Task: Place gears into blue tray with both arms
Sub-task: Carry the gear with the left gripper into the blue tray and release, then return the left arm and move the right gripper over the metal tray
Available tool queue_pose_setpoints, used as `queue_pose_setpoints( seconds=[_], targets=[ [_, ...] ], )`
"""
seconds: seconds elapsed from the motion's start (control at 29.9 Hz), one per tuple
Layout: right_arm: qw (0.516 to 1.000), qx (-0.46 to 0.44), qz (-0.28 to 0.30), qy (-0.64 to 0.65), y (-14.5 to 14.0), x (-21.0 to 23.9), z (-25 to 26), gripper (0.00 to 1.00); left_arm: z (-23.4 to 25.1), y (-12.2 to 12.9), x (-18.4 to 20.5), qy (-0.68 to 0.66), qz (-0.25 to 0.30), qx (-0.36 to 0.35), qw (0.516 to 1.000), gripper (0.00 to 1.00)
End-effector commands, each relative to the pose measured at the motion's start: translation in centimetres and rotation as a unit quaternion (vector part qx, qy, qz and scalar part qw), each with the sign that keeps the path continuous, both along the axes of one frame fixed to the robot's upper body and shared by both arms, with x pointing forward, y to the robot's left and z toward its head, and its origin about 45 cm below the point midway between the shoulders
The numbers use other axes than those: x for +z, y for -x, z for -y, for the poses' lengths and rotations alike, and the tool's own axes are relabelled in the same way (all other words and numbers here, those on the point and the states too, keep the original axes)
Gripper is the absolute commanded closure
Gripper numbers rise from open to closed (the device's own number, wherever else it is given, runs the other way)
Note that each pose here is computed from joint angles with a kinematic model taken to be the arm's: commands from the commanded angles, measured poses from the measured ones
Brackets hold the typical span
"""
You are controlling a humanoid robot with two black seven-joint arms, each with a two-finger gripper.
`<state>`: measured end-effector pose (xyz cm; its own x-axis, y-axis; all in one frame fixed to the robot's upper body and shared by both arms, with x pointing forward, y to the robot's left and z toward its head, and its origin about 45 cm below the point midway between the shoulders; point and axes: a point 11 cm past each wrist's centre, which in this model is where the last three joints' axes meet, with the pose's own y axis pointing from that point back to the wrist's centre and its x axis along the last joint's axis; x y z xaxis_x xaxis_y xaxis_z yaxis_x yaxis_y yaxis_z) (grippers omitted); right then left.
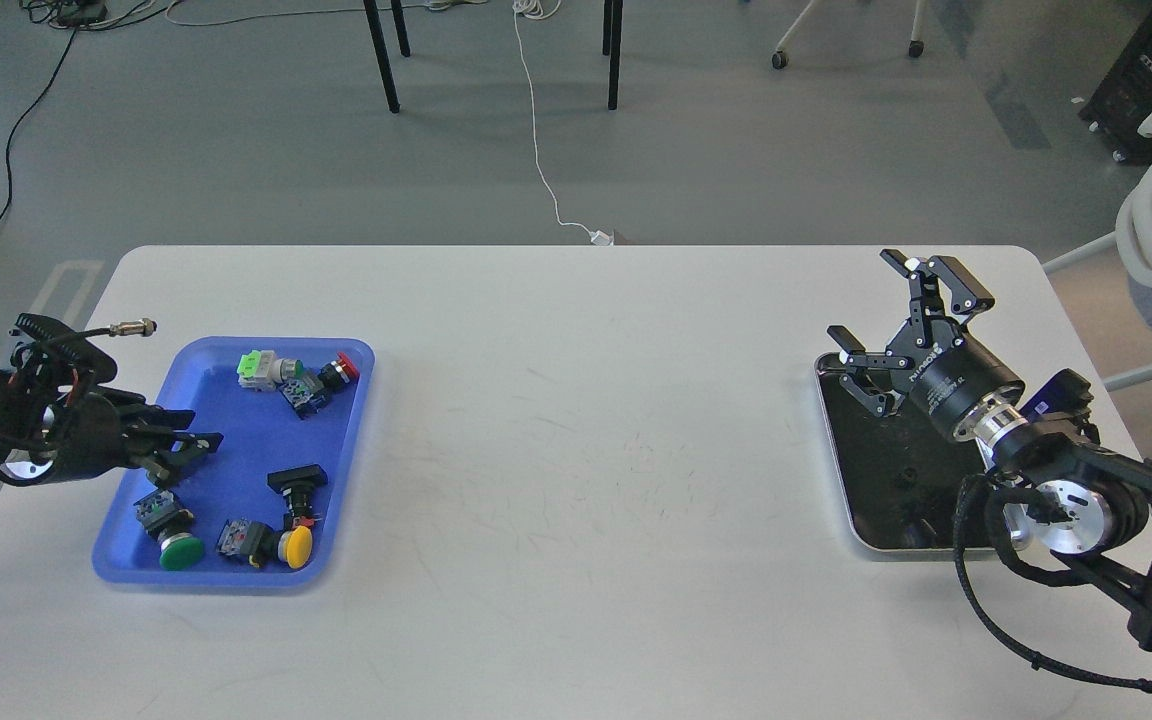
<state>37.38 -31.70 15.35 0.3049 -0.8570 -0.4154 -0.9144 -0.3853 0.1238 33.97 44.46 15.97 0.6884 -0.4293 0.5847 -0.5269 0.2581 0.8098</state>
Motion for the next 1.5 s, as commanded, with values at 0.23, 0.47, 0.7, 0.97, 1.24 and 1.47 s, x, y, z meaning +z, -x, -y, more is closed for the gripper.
queue_pose_setpoints(
  seconds=[0.23, 0.47, 0.7, 0.97, 1.24, 1.47],
  targets=[
    [1.0, 0.003, 0.003, 0.002, -0.1, 0.4, 0.2, 0.01, 7.2, -5.1, 8.8, 0.293, 0.115, 0.073, 0.946, 0.12],
    [1.0, 0.021, 0.015, 0.018, -0.3, 1.2, 0.0, 0.01, 16.5, -3.3, 10.8, 0.617, -0.002, 0.157, 0.771, 0.09],
    [0.974, 0.123, 0.074, 0.176, -0.4, 5.0, 1.5, 0.01, 20.0, -2.9, 8.6, 0.748, -0.037, 0.219, 0.625, 0.02],
    [0.788, 0.364, 0.12, 0.482, 0.9, 8.2, 2.8, 0.01, 19.1, -1.8, 6.8, 0.804, -0.026, 0.269, 0.529, 0.02],
    [0.495, 0.534, 0.087, 0.68, 1.1, 8.9, 5.8, 0.01, 18.1, -1.6, 6.6, 0.812, -0.022, 0.285, 0.51, 0.02],
    [0.415, 0.598, 0.07, 0.682, 1.2, 5.8, 4.2, 0.02, 18.0, -1.4, 6.2, 0.811, -0.023, 0.29, 0.507, 0.02]
  ],
)
